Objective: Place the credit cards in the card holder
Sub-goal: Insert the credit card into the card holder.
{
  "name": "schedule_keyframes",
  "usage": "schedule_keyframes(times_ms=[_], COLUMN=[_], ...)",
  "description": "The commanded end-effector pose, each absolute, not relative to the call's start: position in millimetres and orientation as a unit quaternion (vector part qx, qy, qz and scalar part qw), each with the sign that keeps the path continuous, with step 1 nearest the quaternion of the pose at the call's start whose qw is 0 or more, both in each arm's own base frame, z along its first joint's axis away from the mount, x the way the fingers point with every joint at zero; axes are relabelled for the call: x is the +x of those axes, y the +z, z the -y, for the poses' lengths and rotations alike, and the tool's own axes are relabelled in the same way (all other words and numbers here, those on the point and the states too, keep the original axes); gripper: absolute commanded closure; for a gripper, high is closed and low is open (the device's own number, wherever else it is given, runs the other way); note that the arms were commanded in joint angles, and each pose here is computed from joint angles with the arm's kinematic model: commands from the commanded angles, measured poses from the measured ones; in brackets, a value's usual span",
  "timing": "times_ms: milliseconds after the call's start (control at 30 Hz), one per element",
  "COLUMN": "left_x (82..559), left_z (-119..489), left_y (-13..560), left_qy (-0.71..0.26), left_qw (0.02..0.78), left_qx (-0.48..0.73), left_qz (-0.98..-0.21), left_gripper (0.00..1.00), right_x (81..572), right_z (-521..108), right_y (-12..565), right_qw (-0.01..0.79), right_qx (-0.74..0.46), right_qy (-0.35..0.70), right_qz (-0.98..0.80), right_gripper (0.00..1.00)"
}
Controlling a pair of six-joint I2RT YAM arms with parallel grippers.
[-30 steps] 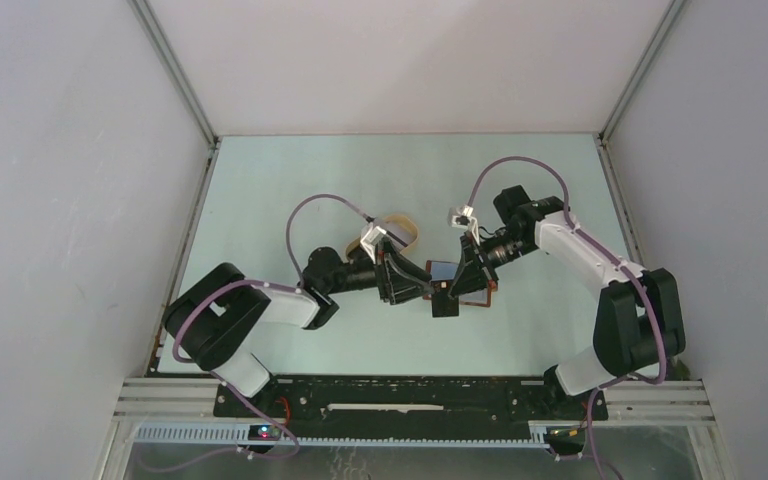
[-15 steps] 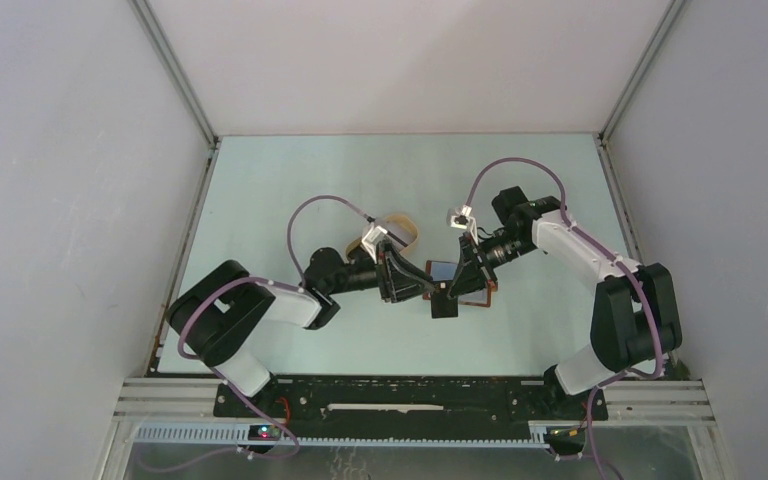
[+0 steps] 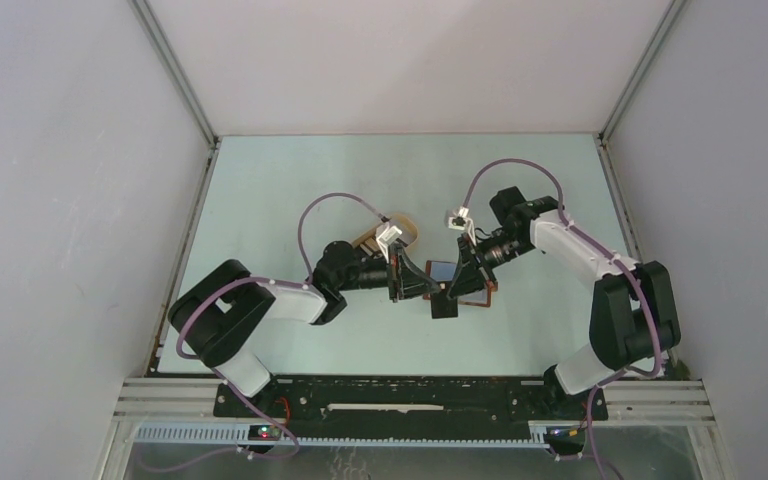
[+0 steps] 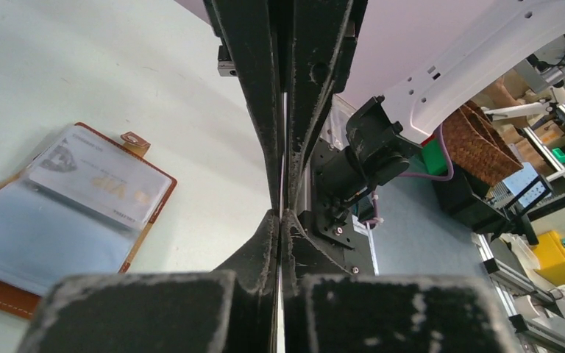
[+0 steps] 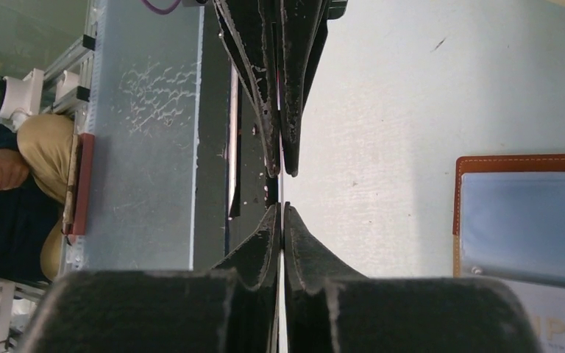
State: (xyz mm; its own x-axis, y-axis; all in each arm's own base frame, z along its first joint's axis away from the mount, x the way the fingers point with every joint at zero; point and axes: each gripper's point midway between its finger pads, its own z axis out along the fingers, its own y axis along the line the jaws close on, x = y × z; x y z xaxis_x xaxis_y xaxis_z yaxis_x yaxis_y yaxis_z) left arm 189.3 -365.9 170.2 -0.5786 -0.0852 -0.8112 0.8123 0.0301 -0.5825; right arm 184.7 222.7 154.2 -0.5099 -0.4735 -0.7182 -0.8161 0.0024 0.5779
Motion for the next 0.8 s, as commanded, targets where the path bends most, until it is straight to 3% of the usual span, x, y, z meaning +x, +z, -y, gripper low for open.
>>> schedule_keyframes(times_ms=[0,67,133,300,400,633,767], left_x=[197,200,204,222,243,282,290], left_z=[371,367,363,365,369,381,388], left_y=[180,178,175,162,152,145,143], left_qy=[-0.628,-0.620,-0.615,-0.592,-0.557,-0.499,-0.510], left_qw=[0.375,0.379,0.377,0.355,0.345,0.339,0.339], left_qx=[0.300,0.290,0.278,0.250,0.227,0.209,0.202], left_qz=[-0.613,-0.622,-0.634,-0.679,-0.721,-0.770,-0.765], left_gripper=[1.00,1.00,1.00,1.00,1.00,1.00,1.00], right_x=[191,195,200,224,235,264,271], right_z=[-226,-220,-207,-168,-158,-157,-153], right_y=[163,165,168,183,169,125,96], right_qw=[0.176,0.190,0.212,0.306,0.327,0.263,0.205], right_qx=[-0.485,-0.497,-0.510,-0.493,-0.478,-0.386,-0.346], right_qy=[0.515,0.488,0.448,0.362,0.336,0.339,0.337], right_qz=[-0.684,-0.692,-0.703,-0.730,-0.743,-0.817,-0.851], right_gripper=[0.79,0.59,0.48,0.43,0.46,0.86,0.94])
